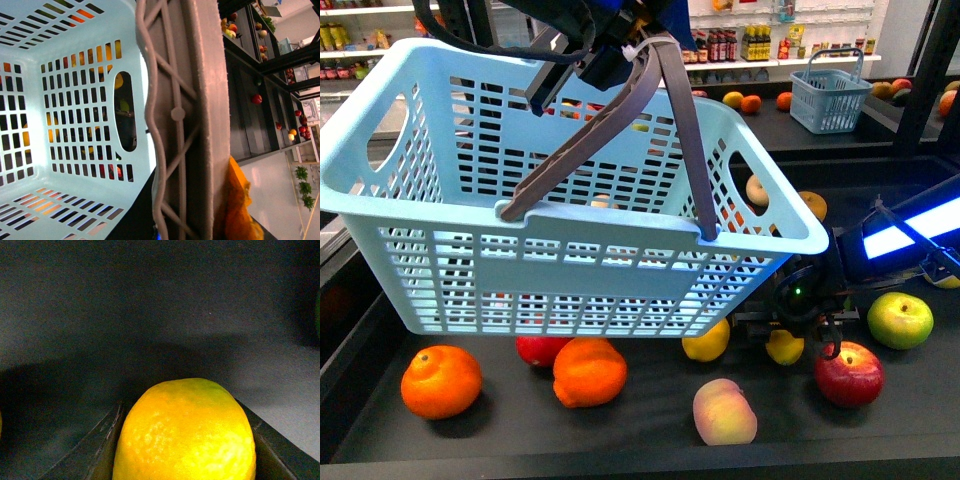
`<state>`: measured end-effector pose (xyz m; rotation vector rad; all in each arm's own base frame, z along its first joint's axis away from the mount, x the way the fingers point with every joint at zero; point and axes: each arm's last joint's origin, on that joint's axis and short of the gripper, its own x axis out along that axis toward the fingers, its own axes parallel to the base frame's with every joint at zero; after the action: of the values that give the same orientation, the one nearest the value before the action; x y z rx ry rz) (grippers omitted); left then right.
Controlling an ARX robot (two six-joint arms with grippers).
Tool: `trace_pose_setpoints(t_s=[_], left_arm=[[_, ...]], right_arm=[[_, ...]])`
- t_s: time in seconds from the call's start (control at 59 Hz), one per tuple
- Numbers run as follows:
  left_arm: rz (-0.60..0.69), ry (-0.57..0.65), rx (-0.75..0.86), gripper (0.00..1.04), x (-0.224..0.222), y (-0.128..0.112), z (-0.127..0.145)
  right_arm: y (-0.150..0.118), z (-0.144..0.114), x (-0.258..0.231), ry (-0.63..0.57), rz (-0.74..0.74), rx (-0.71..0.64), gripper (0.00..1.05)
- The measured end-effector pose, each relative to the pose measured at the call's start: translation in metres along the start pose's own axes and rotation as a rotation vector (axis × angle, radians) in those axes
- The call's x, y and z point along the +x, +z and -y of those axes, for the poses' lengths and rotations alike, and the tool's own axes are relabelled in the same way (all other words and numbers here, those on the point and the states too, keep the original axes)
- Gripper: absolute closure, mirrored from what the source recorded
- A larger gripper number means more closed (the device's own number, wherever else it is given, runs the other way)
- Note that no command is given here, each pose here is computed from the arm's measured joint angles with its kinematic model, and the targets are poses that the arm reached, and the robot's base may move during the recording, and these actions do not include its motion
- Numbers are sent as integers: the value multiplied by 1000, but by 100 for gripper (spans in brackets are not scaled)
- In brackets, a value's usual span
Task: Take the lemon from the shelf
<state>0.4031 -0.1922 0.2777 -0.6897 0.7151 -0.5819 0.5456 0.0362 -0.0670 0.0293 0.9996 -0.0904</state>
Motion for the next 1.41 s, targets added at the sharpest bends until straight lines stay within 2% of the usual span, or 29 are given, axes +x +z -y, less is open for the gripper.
trace_pose_setpoints(t_s=[0.169,0.339,0.492,0.61,0.746,0.864,0.949,1.119,1.288,1.407], left_arm=[[0,0,0,90,0,0,0],[0,0,0,90,0,0,0],[0,0,-1,90,0,0,0],[0,0,0,90,0,0,0],[0,0,0,90,0,0,0],[0,0,0,90,0,0,0],[0,0,0,90,0,0,0],[0,0,0,90,0,0,0],[0,0,0,90,0,0,0],[-1,-1,0,90,0,0,0]], right_arm=[[-3,14,-9,-12,10,22,50],[0,44,-38,-46,66,61,50],[11,80,-83,-78,163,110,50],[21,108,-130,-59,243,153,50],[36,116,-183,2,327,183,50],[52,102,-233,102,411,185,50],[63,82,-268,180,466,175,50],[67,27,-323,348,529,130,50],[54,-17,-336,434,501,83,50],[47,-38,-336,459,483,57,50]])
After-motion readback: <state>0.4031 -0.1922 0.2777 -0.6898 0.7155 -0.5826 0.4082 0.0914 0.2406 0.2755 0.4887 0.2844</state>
